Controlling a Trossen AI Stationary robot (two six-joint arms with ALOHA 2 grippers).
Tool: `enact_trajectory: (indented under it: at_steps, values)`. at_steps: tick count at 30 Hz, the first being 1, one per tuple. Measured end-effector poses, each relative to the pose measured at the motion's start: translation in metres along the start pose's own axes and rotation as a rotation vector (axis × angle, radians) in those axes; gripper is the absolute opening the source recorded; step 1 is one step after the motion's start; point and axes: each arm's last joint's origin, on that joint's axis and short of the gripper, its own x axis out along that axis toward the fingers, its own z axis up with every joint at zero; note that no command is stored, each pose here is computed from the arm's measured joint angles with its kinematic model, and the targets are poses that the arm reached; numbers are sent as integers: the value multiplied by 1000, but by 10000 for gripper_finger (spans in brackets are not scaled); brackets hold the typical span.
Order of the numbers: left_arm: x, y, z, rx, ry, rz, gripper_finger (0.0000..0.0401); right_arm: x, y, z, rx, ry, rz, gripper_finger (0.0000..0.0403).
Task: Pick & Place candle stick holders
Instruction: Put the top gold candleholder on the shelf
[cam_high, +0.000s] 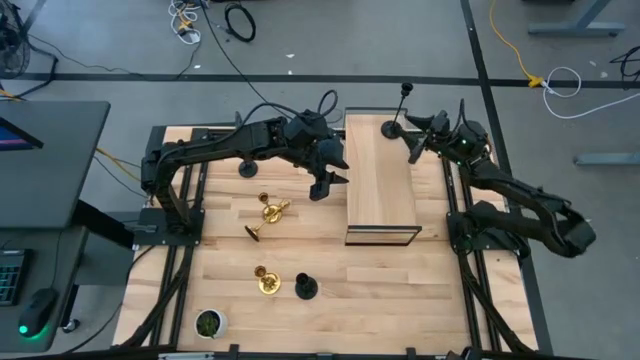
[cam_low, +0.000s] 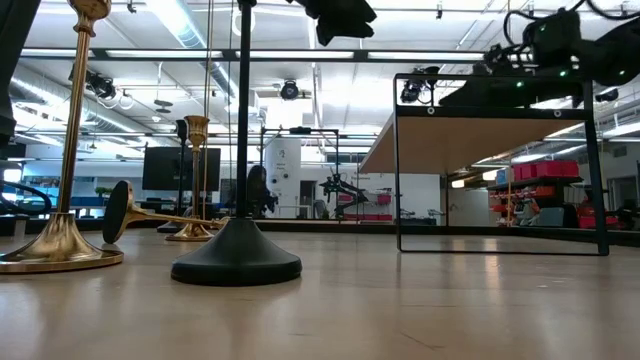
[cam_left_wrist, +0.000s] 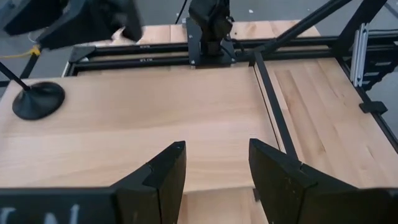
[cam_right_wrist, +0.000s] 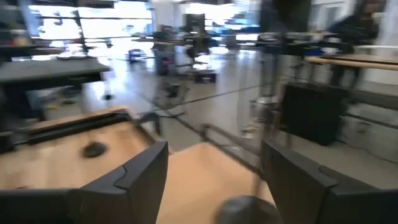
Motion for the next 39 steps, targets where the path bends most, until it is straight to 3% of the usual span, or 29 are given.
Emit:
enact_trajectory:
  at_steps: [5,12,22,27,32,39]
  values:
    - [0,0,0,-16,1,0,178,-13,21,10,22,-18,196,254]
    - [0,0,0,-24,1,-1,178,-35,63,31,24,-130,627,251]
    - [1,-16,-5,-13,68,-66,178,-53,106,38,75,-155,942,251]
    - [-10,-42,-8,15,153,-107,178,-57,123,37,86,-150,1032,251]
    - [-26,-60,-14,15,266,-66,178,-59,134,35,78,-139,1059,251]
    - [-45,-80,-40,-73,432,15,178,-56,141,30,81,-94,1045,251]
